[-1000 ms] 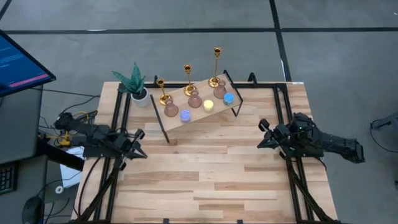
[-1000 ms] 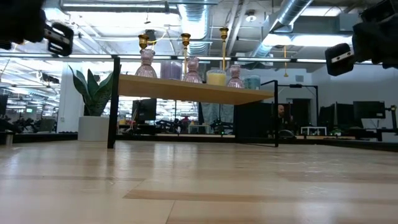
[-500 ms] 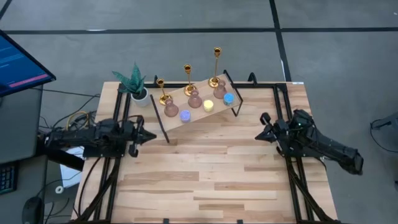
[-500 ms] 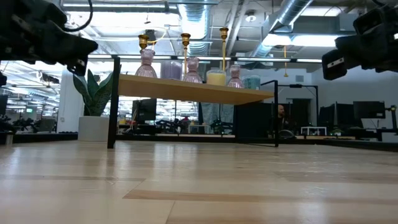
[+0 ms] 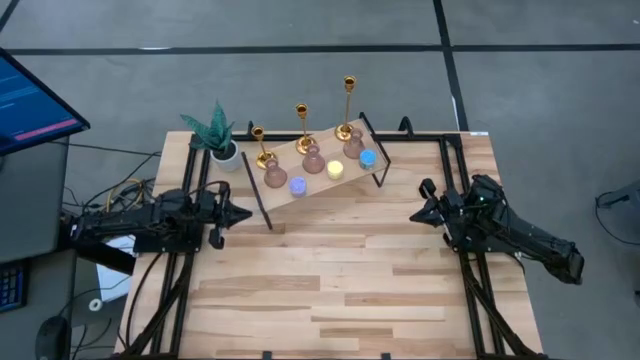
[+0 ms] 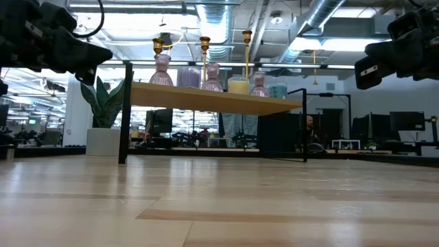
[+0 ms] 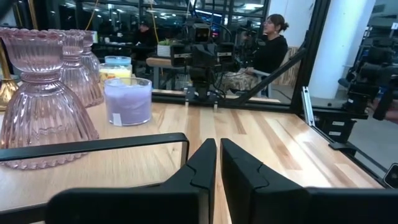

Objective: Pick & Place candle stick holders
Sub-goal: Return to Home Position

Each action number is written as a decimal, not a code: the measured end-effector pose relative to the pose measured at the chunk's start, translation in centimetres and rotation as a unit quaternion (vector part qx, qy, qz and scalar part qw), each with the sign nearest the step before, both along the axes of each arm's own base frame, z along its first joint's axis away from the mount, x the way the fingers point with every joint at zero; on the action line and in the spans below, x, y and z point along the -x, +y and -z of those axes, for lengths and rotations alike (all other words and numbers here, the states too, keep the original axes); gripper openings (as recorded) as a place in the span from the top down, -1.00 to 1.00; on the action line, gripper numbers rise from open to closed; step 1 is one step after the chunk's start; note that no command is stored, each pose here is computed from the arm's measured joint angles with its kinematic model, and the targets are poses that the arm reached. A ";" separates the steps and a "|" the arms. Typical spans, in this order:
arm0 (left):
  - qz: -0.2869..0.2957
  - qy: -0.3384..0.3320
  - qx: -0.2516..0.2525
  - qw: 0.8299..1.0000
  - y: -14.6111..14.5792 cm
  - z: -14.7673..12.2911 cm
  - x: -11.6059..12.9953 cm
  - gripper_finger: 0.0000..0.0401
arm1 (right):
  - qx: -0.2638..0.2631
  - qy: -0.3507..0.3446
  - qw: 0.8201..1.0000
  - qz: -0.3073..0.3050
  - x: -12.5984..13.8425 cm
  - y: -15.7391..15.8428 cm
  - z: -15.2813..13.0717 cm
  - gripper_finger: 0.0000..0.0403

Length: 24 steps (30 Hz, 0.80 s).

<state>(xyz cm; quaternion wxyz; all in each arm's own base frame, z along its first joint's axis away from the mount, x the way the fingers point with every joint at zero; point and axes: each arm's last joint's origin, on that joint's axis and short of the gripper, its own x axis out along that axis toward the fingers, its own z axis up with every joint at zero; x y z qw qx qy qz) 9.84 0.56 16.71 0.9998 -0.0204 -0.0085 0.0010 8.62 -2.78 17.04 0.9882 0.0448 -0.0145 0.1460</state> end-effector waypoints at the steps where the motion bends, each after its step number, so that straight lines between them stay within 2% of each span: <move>1: 0.000 -0.001 0.000 1.000 0.0 0.0 0.0 0.89 | 0.000 0.000 1.000 0.000 0.0 0.0 0.0 1.00; 24: -0.001 -0.010 -0.001 1.000 0.0 -0.2 0.0 0.89 | 0.000 0.000 1.000 0.003 0.0 0.0 0.0 1.00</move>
